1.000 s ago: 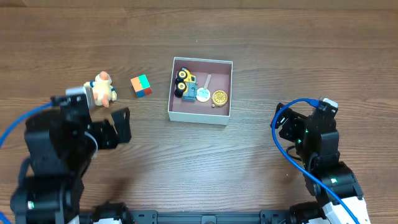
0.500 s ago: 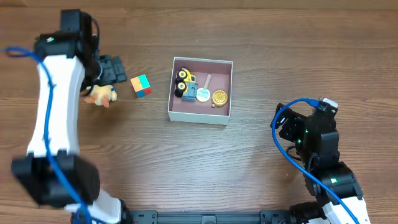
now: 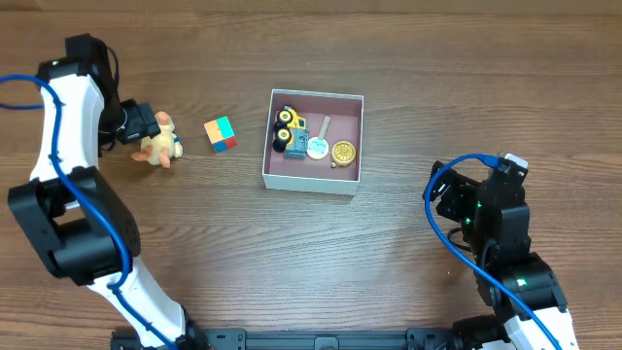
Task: Pack container
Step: 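Reach the left gripper to the plush duck and grasp it, then lift the duck and carry it right into the box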
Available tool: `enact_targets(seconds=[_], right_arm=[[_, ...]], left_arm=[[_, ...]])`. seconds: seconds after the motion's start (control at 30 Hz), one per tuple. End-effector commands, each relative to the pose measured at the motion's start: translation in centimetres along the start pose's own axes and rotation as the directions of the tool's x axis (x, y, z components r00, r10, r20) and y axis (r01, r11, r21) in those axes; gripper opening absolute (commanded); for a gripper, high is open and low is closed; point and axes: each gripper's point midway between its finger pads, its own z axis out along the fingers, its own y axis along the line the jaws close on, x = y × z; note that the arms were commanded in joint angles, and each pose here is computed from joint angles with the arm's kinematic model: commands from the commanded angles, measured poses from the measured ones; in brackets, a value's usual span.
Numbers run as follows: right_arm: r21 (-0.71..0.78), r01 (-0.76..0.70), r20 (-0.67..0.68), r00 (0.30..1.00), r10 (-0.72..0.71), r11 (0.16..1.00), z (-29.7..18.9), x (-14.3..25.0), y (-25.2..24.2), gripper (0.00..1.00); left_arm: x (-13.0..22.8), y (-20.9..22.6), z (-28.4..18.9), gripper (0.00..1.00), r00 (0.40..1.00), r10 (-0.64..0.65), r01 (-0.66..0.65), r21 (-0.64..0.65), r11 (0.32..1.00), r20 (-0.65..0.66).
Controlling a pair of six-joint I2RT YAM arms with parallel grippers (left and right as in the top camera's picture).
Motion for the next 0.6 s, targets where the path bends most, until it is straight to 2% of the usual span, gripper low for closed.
enact_targets(seconds=[0.0,0.23,0.37,0.57], right_arm=[[0.006,-0.013,0.020,1.000,0.012,1.000,-0.2,-0.5,-0.1,1.00],[0.006,-0.013,0.020,1.000,0.012,1.000,-0.2,-0.5,-0.1,1.00],[0.006,-0.013,0.020,1.000,0.012,1.000,-0.2,-0.4,-0.1,1.00],[0.006,-0.013,0.020,1.000,0.012,1.000,-0.2,-0.4,-0.1,1.00]], left_arm=[[-0.4,-2.0,1.4,1.00,0.993,0.119,-0.119,0.035,0.992,-0.016],[-0.3,-5.2,2.8,1.00,0.955,0.298,-0.297,0.050,0.954,-0.006],[0.1,-6.3,3.7,1.00,0.945,0.325,-0.323,0.056,0.945,-0.025],[1.5,-6.4,6.8,1.00,0.932,0.340,-0.335,0.059,0.940,-0.122]])
